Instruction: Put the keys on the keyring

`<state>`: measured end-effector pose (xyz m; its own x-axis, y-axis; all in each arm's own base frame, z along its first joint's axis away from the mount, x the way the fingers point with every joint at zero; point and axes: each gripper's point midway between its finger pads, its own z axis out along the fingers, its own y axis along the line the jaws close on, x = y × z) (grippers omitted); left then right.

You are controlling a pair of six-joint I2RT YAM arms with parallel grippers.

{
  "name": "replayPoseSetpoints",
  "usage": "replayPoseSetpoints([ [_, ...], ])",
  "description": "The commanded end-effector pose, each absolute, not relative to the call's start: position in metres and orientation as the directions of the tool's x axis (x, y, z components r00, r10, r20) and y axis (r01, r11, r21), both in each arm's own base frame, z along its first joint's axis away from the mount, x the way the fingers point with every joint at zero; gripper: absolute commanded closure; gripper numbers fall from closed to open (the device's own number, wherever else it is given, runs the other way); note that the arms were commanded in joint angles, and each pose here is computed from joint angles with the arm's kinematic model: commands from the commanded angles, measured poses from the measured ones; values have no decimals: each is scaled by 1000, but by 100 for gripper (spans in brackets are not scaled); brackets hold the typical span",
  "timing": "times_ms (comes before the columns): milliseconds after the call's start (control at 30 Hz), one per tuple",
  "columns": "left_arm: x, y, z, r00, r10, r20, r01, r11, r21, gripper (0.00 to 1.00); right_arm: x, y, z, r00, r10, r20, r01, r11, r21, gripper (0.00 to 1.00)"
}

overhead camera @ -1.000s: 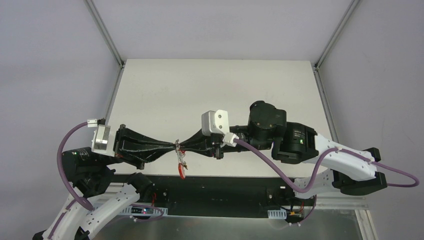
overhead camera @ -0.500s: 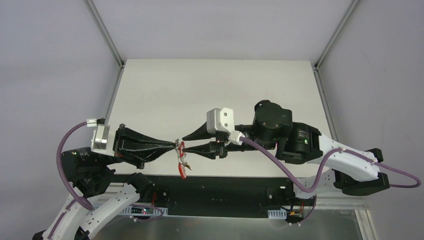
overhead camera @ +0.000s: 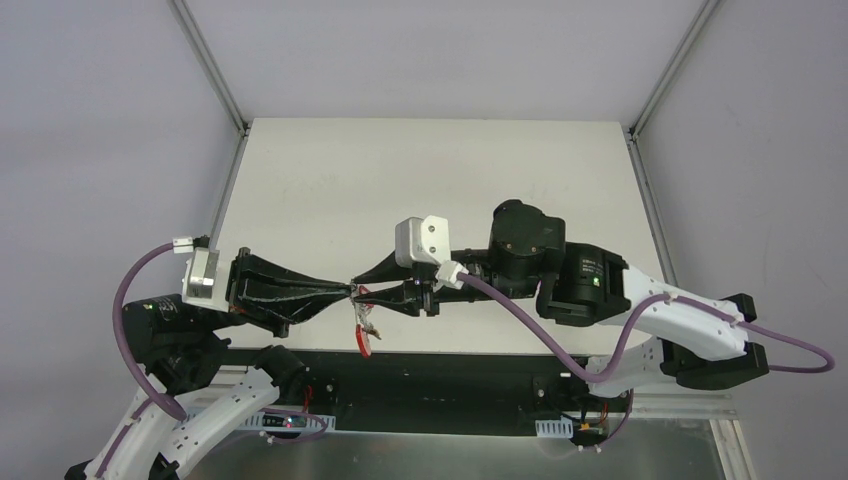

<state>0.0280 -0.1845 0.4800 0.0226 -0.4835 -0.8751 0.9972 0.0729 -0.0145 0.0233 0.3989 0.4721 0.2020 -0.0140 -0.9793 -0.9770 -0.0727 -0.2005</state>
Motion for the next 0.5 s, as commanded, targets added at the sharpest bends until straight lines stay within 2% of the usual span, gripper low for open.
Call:
replayPoseSetpoints([
  [0,12,-172,503,92,-545,-833,995,75,61,100,18,397,506,204,81,-976,-975,-74,-210,73],
  [467,11,-171,502,99,-545,-833,995,78,67,100,18,403,502,201,56,-978,-975,-83,-205,97],
])
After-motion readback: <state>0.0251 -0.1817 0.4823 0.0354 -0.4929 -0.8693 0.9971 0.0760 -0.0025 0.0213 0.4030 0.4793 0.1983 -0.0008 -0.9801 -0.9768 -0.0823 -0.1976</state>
